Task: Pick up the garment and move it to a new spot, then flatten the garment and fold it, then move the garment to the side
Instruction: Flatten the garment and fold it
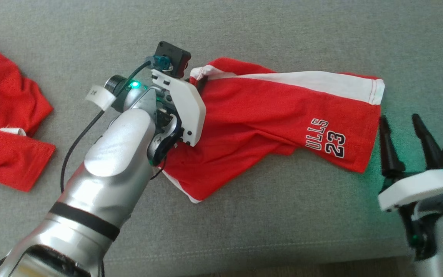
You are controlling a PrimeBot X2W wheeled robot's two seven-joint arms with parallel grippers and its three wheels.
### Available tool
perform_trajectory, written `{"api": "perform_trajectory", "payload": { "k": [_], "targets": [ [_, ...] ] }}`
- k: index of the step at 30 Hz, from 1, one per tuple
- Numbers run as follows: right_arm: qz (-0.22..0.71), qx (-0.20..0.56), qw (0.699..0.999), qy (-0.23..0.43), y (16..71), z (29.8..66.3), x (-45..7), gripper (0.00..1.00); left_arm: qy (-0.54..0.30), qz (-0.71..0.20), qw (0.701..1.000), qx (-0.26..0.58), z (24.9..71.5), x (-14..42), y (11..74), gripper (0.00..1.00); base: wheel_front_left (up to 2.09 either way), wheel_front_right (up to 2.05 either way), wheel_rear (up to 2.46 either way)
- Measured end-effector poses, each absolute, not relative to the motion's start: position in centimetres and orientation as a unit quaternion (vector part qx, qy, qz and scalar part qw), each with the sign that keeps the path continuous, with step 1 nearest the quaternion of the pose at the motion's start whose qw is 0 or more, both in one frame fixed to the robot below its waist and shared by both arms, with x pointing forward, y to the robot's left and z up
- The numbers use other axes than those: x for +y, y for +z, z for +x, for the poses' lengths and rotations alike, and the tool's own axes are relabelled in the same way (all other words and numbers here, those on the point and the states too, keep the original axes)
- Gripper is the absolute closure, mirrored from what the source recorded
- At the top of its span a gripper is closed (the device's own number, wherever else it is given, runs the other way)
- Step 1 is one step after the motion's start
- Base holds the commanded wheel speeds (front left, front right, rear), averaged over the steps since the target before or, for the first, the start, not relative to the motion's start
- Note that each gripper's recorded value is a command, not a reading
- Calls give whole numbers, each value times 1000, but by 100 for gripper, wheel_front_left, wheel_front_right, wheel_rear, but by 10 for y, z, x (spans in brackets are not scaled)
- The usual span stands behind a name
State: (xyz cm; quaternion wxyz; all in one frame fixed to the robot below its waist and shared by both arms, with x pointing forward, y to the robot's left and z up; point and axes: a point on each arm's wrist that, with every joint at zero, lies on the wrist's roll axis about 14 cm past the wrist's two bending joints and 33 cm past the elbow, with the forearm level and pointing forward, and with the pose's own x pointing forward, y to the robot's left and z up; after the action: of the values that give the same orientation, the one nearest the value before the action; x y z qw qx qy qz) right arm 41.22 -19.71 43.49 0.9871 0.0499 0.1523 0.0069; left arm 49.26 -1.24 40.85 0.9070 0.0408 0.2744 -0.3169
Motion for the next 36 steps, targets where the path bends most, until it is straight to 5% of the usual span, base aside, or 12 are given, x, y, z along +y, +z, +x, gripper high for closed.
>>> {"api": "perform_trajectory", "payload": {
  "k": [16,17,18,26,36],
  "targets": [
    [41,261,963,49,371,469,-192,0,-300,16,925,234,503,-3,406,100,0,0,0],
    [43,264,962,53,369,472,-190,56,-299,16,926,230,503,-2,406,100,0,0,0],
    [45,264,962,57,369,475,-188,100,-298,15,927,226,504,-1,407,100,0,0,0],
    [54,169,982,70,417,496,-184,100,-292,-1,947,136,514,-1,451,100,0,0,0],
    [16,-115,989,89,607,493,-184,100,-268,-12,961,-64,513,20,592,100,0,0,0]
  ]
}}
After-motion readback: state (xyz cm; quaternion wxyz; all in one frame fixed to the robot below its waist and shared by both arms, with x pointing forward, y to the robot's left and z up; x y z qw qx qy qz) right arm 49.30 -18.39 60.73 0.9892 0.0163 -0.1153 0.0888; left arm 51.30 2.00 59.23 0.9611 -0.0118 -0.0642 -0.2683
